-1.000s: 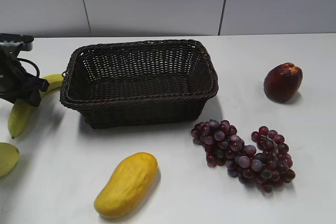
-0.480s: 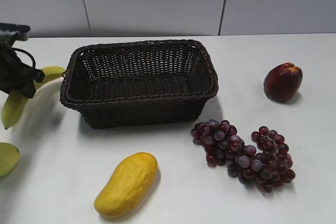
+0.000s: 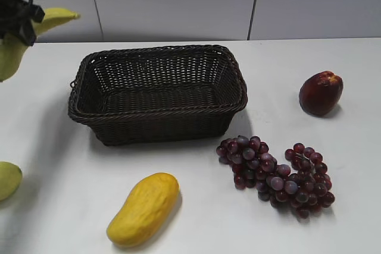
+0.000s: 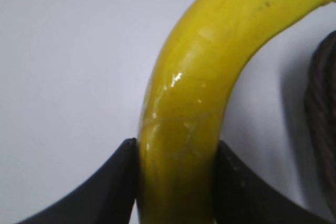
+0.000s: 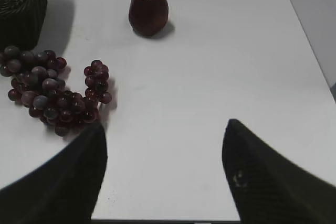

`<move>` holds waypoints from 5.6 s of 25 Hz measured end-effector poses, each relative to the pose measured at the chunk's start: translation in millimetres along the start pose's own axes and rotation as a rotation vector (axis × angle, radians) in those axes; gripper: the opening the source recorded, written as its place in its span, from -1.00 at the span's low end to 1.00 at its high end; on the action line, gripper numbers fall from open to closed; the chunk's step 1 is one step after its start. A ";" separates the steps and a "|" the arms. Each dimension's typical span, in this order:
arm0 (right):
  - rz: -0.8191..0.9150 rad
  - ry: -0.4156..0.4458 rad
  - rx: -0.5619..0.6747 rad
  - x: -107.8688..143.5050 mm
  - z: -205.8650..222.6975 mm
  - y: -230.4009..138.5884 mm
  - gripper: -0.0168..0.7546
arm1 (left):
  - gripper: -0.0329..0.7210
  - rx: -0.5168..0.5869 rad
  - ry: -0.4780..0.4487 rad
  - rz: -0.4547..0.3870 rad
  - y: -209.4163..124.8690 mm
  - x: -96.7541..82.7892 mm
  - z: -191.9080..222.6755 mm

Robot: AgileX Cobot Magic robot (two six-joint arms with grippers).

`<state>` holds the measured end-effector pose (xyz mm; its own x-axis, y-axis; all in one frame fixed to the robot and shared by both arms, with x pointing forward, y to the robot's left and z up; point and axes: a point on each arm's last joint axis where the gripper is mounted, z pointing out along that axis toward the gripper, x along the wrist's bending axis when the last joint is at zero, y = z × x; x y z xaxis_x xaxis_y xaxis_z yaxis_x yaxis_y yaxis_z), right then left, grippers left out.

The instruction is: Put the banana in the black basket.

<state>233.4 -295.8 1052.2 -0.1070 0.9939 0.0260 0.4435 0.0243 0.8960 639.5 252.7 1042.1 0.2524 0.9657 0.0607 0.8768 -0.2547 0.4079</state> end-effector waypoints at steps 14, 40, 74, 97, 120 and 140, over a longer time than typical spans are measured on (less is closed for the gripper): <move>0.000 0.000 0.000 0.0 0.0 0.0 0.47 | 0.19 -0.266 -0.129 0.497 29.7 -147.5 -38.7; 0.001 0.000 0.000 0.0 0.0 0.0 0.47 | 0.89 -0.120 -0.183 0.791 16.1 -177.3 8.6; 0.000 0.000 0.000 0.0 0.0 0.0 0.47 | 0.66 0.095 -0.028 -0.036 -81.6 -9.4 -114.3; 0.000 0.000 0.000 0.0 0.0 0.0 0.47 | 0.66 -0.287 -0.004 -0.052 -302.8 -48.7 -183.0; 0.000 0.000 0.000 0.0 0.0 0.0 0.47 | 0.66 -0.450 -0.028 -0.067 -338.1 -58.1 -161.5; -0.001 0.000 0.000 0.0 0.0 0.0 0.47 | 0.66 -0.612 -0.014 -0.061 -359.0 -62.0 -173.5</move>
<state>233.4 -295.8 1052.2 -0.1073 0.9939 0.0255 0.4434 0.0249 0.8960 238.1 292.9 1050.0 0.2178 0.9759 0.0103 0.4966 -0.1199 0.8596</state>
